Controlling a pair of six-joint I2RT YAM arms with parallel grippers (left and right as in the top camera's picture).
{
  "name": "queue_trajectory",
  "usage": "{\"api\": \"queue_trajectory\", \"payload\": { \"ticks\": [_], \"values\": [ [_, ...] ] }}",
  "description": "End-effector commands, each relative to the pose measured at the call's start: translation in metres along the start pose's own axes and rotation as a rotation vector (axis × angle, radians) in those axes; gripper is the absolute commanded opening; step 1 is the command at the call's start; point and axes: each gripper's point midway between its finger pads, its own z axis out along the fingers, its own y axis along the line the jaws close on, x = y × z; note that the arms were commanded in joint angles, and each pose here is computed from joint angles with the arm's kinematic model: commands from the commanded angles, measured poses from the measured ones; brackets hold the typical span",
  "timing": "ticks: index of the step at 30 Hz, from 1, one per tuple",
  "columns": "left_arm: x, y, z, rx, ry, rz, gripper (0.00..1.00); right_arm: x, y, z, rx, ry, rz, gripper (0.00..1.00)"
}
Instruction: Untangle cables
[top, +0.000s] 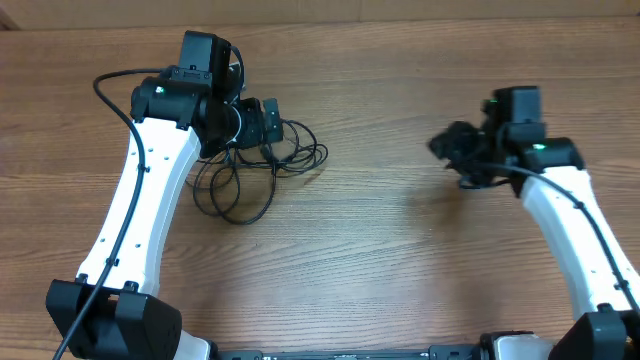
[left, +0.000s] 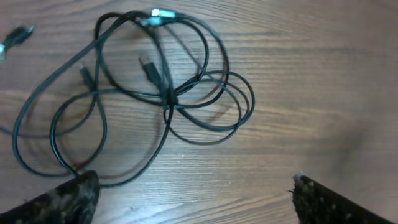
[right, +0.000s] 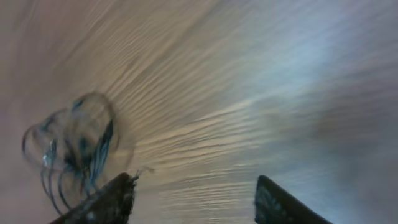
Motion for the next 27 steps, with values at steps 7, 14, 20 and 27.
{"api": "queue_trajectory", "payload": {
  "ticks": [7, 14, 20, 27],
  "values": [
    [0.005, 0.011, 0.021, -0.094, 0.041, -0.19, 0.55, 0.027, 0.038, 0.026, -0.058, 0.047, -0.183, 0.69],
    [0.003, 0.034, 0.075, -0.253, 0.084, -0.171, 0.47, 0.031, 0.035, 0.028, -0.044, 0.065, -0.175, 0.72],
    [0.008, 0.045, 0.121, -0.292, 0.152, -0.177, 0.18, 0.032, 0.034, 0.029, -0.041, 0.07, -0.174, 0.73],
    [0.006, 0.048, 0.138, -0.294, 0.156, -0.177, 0.23, 0.032, 0.034, 0.029, -0.041, 0.07, -0.174, 0.75]
  ]
}}
